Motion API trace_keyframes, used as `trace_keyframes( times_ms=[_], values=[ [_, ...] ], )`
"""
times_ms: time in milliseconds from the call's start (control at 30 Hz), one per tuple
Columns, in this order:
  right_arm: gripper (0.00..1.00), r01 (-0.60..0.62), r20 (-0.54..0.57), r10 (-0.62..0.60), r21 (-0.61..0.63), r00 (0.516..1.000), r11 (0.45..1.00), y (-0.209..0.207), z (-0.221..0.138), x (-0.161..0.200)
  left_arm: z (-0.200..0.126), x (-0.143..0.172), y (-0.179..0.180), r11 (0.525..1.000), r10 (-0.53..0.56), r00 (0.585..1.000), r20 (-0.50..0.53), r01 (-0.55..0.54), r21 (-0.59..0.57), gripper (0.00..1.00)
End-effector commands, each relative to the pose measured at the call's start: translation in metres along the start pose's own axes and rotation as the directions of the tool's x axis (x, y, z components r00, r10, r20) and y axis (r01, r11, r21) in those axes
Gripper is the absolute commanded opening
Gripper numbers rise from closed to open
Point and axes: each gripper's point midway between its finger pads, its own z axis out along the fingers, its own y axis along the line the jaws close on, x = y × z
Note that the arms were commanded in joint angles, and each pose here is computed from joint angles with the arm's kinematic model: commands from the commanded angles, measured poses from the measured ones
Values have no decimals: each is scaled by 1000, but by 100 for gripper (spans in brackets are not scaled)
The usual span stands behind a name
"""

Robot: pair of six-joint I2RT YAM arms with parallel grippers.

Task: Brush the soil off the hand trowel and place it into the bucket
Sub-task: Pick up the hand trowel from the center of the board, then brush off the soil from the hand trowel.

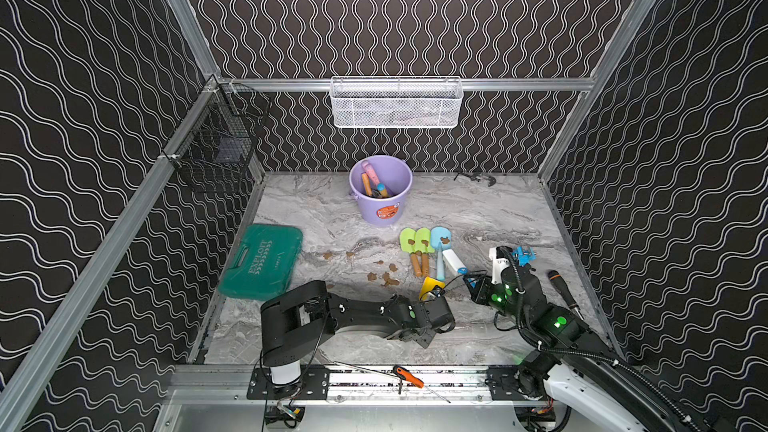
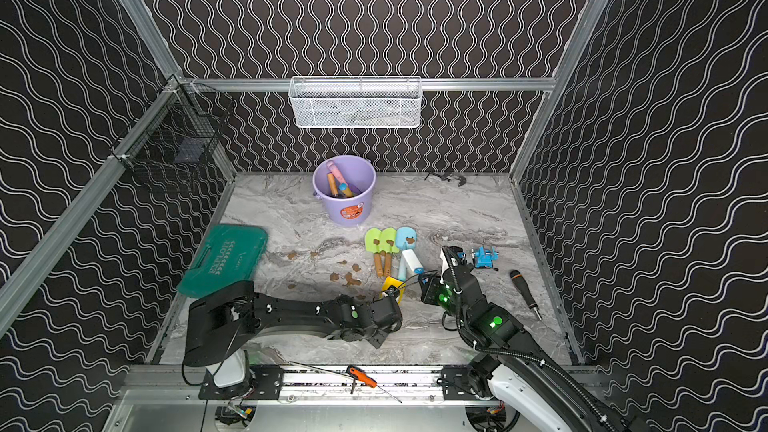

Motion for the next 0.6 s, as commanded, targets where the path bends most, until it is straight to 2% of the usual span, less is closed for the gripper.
trace_keyframes(
  times_ms=[0, 100, 267, 467, 567],
  values=[
    [0, -4, 33, 5, -23, 999, 1000, 8, -3, -10, 1, 7, 2, 1000, -23, 999, -29, 23, 13, 29],
    [0, -5, 32, 6, -25, 999, 1000, 9, -2, -10, -4, 5, 7, 1000, -20, 1000, -20, 20, 3, 21],
    [0, 4, 32, -3, -35, 999, 999, 13, -2, -13, -15, -2, 14, 1000, -16, 1000, -14, 16, -3, 0],
    [0, 11, 43, -9, -45, 999, 999, 18, -7, -19, -41, -7, 32, 998, -26, 1000, -6, 25, -49, 0],
    [0, 24, 51, -19, -115, 999, 993, 34, -14, -25, -58, -8, 44, 996, -27, 1000, 9, 28, -80, 0]
  ],
)
